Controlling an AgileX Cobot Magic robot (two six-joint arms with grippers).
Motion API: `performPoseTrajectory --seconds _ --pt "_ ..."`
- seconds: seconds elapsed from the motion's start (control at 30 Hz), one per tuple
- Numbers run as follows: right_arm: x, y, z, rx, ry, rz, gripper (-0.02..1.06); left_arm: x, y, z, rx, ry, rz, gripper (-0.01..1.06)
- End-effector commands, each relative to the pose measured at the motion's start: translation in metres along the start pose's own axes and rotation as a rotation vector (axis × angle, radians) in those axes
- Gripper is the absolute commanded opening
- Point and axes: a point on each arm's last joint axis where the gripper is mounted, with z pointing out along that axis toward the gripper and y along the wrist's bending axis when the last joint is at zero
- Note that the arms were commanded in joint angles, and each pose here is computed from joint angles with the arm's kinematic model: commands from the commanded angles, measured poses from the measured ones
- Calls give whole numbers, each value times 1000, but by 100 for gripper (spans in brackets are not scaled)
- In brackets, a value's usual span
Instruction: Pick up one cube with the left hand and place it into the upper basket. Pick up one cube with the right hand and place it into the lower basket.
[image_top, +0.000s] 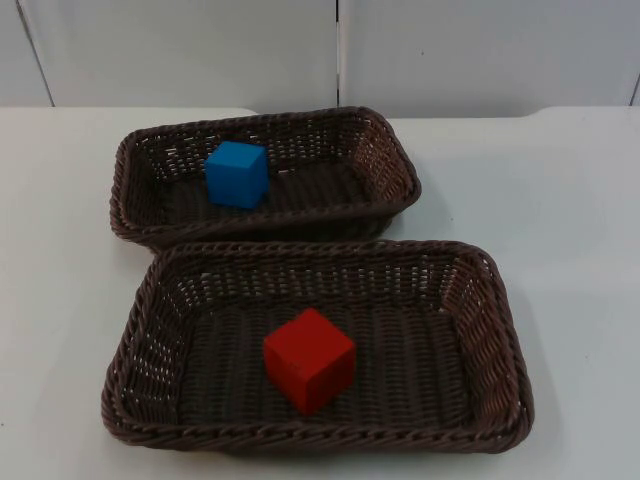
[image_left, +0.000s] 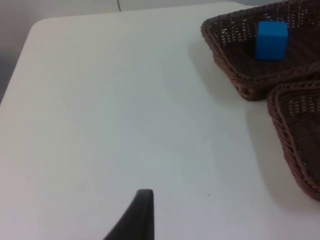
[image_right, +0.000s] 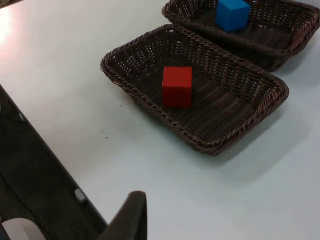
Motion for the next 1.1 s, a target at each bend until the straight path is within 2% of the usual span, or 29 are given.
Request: performPoseTrajectory --seconds 0.0,0.5,1.07 --pt "0 0 0 1 -5 5 105 0 0 1 -19 -9 -11 105" --pt "0 0 0 5 -5 7 105 0 0 1 -24 -8 -11 105" --pt "0 2 0 200 -3 108 105 0 0 1 -24 -8 -11 105"
